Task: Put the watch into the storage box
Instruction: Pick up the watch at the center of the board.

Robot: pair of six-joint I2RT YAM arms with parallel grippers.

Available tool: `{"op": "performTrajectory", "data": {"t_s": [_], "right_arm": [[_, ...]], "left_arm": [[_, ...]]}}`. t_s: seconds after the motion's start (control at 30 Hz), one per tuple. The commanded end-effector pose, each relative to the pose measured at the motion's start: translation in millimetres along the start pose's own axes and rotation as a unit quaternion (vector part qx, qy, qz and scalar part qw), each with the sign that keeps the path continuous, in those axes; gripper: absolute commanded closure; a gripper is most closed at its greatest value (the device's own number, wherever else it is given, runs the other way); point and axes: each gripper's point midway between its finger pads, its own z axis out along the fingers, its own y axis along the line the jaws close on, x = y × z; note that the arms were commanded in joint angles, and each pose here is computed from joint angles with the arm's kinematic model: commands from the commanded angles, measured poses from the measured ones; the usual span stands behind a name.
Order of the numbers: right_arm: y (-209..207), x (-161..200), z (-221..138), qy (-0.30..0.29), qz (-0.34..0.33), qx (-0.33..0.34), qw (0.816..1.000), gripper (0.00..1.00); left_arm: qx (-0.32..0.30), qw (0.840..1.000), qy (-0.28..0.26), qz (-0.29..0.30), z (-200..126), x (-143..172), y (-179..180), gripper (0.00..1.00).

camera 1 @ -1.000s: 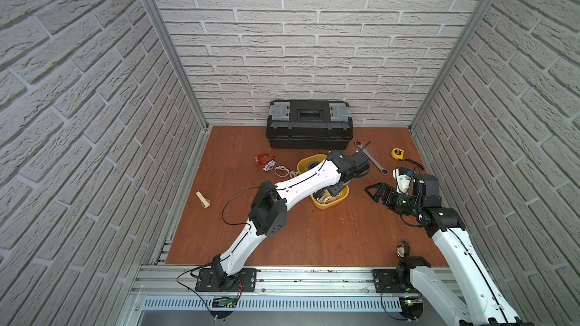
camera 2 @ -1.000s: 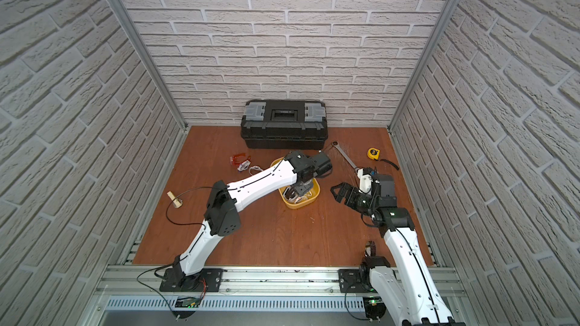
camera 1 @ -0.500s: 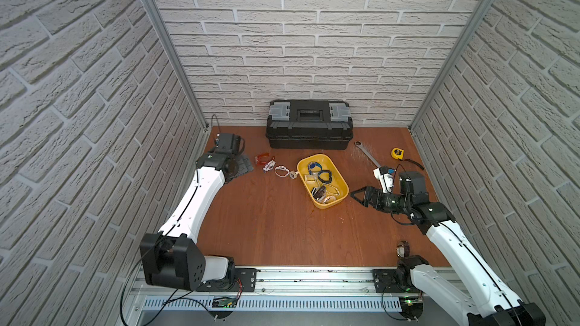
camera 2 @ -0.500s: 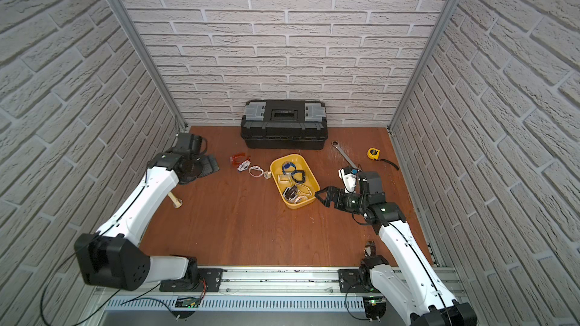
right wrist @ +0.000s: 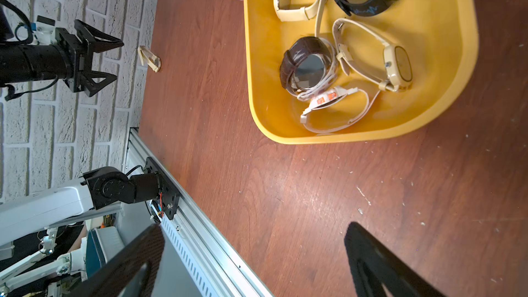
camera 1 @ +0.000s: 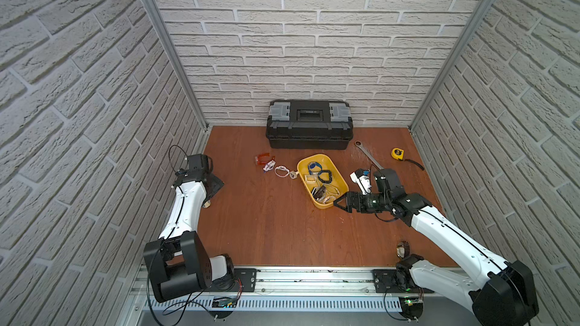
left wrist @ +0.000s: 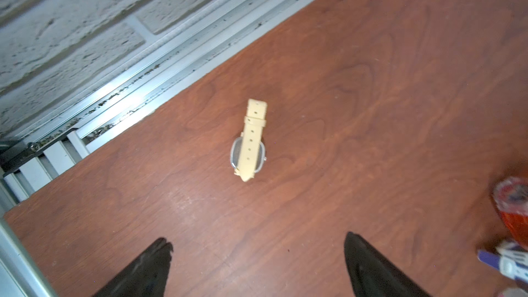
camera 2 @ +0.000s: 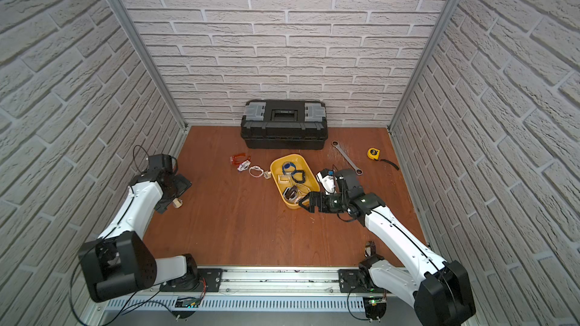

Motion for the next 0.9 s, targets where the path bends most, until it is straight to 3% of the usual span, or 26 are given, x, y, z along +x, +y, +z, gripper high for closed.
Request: {"op": "performTrajectory", "data": {"t_s": [0.0,0.6,0.87], "right_arm": [[27,-9,6,-0.004,-0.054,-0.022,0.998,0.0],[89,2,47,0.043,-0.193,-0.023,0.98,0.0],[100,2,58,0.049,-0.208,-0.03,0.976,0.0]], "left_arm": [[-0.008,1.0,-0.015,-0.021,13,-8,10,0.04],[-0.012,1.0,0.001,-0.013,53,-11,15,0.29],[-0.017,1.0,0.007,-0.009,64,-16,13,0.51]]}}
